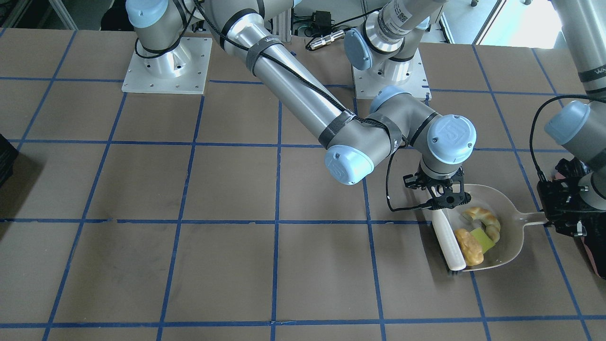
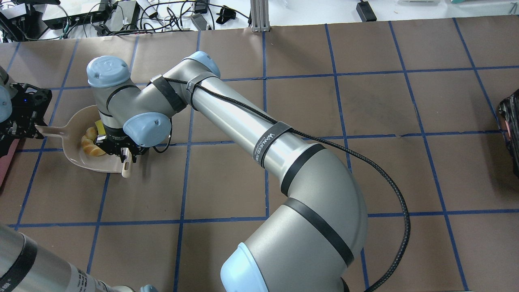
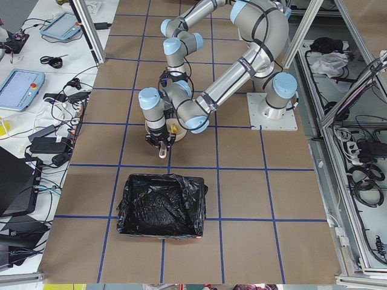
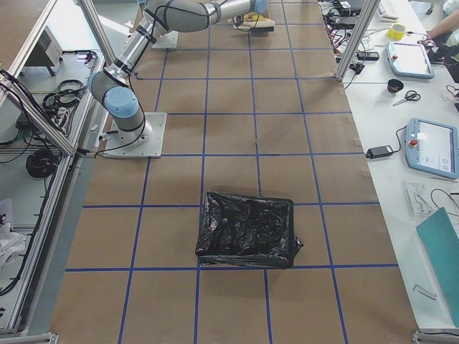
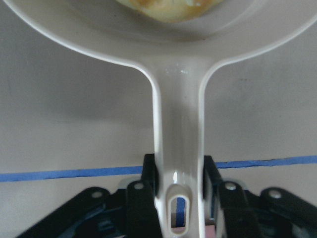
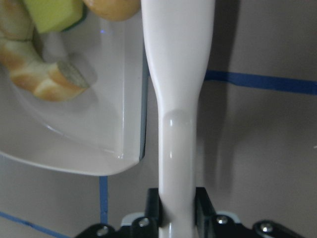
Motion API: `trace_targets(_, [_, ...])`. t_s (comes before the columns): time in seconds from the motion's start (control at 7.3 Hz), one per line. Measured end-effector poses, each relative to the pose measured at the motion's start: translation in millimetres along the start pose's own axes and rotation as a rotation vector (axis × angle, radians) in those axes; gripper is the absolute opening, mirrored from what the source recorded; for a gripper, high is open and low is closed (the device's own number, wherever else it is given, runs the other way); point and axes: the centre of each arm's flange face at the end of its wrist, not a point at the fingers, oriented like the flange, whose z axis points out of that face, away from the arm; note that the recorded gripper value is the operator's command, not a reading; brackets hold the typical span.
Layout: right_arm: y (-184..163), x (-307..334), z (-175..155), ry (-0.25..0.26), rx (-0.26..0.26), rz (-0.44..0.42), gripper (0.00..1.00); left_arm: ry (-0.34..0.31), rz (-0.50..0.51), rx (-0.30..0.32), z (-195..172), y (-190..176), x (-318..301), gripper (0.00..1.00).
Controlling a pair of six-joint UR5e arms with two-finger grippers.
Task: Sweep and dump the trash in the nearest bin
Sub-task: 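Sweep the trash into the dustpan with the brush in the right gripper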
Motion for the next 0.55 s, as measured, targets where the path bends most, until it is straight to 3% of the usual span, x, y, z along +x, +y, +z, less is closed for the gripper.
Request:
trace_targets(0.14, [1.9,-2.5,0.5,-0.024,-0.017,-0.124,0.0,0.0,0.0,0.0,0.0,0.0,0.0,0.0])
trace_targets(0.27, [3.4,-4.5,0.7,-0.038,-0.023,-0.192,0.0,0.0,0.0,0.0,0.0,0.0,0.0,0.0])
trace_targets(0.55, [6.7,-4.5,-2.9,-0.031,-0.027,-0.192,0.0,-0.001,0.0,0.002,0.3,-0.5,0.3,0.0])
